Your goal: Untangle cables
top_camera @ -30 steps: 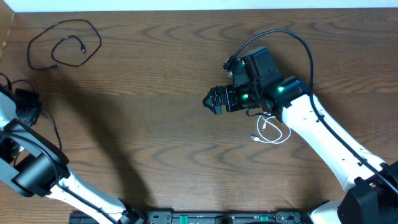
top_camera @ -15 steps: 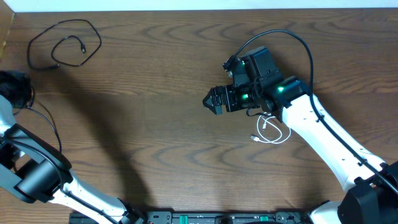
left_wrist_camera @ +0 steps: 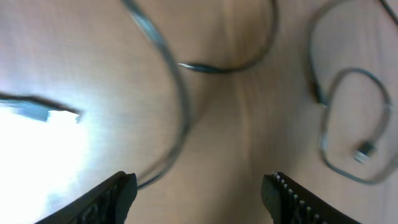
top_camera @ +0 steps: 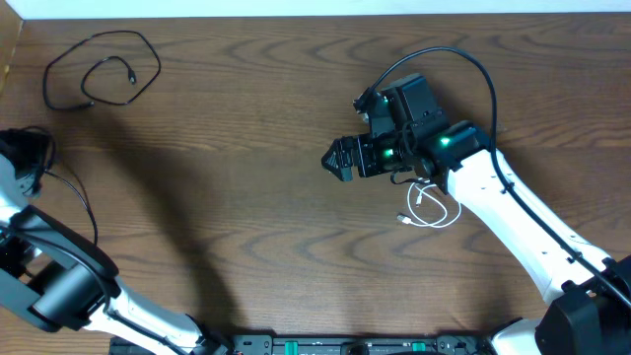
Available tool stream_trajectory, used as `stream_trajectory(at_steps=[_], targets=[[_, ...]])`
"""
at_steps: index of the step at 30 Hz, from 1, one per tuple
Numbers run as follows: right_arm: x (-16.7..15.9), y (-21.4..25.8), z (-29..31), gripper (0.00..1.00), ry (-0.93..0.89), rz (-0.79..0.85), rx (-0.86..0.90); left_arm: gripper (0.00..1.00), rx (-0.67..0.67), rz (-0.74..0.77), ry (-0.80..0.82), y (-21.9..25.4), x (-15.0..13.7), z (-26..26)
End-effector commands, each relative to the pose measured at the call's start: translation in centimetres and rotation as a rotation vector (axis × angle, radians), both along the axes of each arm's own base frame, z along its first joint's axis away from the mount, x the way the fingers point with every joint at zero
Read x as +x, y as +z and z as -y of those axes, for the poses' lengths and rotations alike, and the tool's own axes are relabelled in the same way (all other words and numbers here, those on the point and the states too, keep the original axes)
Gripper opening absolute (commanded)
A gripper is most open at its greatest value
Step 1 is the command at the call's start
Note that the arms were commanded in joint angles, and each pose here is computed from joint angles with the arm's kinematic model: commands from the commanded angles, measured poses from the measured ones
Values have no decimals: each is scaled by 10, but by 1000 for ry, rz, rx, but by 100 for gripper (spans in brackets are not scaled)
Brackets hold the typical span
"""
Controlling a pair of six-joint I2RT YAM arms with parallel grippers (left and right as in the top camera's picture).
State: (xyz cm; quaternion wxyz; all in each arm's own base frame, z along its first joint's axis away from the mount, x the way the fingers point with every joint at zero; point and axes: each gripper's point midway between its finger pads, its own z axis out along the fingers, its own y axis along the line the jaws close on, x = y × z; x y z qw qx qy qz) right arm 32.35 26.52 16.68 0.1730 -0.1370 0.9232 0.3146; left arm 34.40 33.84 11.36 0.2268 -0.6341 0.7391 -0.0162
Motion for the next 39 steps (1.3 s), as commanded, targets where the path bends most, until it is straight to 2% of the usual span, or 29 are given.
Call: stream_trajectory(at_steps=[1,2,6,10,17,25,30,39], targets=[[0,5,-2,99,17,26,-1,70,96,-128,53,1,-27,-14],[0,5,-2,99,17,26,-1,69,85,-143,47,-6,-30,-12],[0,5,-2,99,17,26,-1,57,52,-185,26,-35,-36,-5],[-1,4,-2,99,17,22,-3,56,38,-178,3,-52,-32,-3],[1,6,-3,99,17,32,2,55,15,-14,-108,-48,4,2],[4,5,-1,99,6,44,-9,55,40,-16,-141,-51,5,0],[4,5,-1,99,6,42,-9,48,75,-82,-127,-59,-7,-5],[4,5,-1,99,6,43,-10,46,67,-86,-128,-62,-8,-3]])
